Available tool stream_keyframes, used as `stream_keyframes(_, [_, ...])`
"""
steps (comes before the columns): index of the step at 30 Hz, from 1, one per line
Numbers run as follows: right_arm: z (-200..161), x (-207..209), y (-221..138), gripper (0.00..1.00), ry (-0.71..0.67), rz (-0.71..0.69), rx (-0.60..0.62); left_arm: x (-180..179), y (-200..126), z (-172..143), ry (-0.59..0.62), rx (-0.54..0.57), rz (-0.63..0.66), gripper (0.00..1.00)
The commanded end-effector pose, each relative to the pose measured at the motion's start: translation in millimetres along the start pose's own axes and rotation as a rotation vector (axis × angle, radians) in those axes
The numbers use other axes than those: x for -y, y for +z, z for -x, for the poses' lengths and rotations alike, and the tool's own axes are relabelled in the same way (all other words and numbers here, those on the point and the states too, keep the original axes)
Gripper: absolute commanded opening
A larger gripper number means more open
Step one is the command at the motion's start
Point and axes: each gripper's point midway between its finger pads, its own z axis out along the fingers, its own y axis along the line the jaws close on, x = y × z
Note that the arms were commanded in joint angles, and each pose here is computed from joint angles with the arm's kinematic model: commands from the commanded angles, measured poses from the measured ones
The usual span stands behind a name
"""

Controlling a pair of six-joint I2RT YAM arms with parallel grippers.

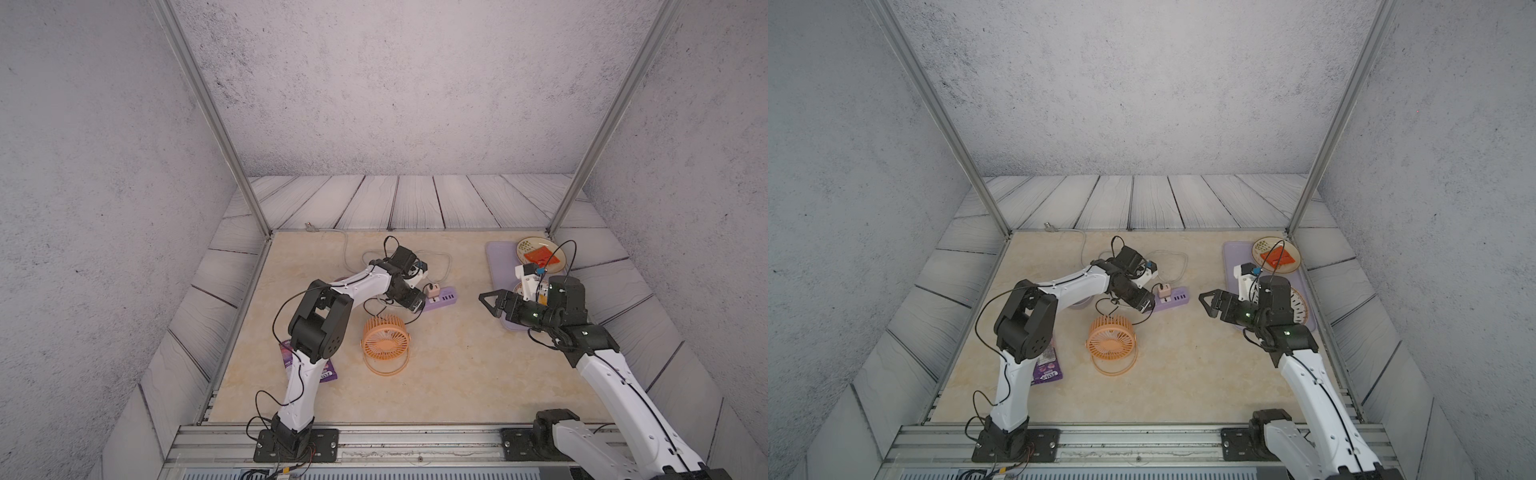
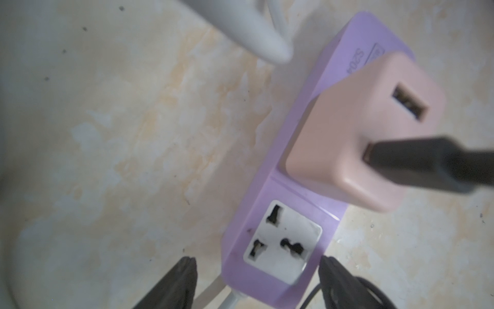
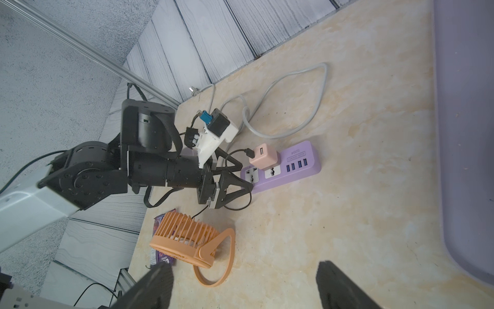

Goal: Unplug the desk fan from the power strip
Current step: Adjust the socket at the center of the board.

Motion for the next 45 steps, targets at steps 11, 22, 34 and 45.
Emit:
stream_keyframes(11, [-7,-2,-2,0.89,0.004,0.017,-0.006,36,15,-7,0.088,-0.008,-0.066,0.70])
stream_keyframes(22, [-14,6,1,0.89,0.021,-0.001,-0.015,55,16,-15,0.132,-0.006,-0.076,0.62])
stream_keyframes(34, [-18,10,1,0.89,0.022,-0.014,-0.023,47,13,-5,0.194,0.043,-0.028,0.63])
stream_keyframes(45, [-20,10,4,0.89,0.030,-0.008,-0.032,53,7,-3,0.263,0.104,-0.072,0.66])
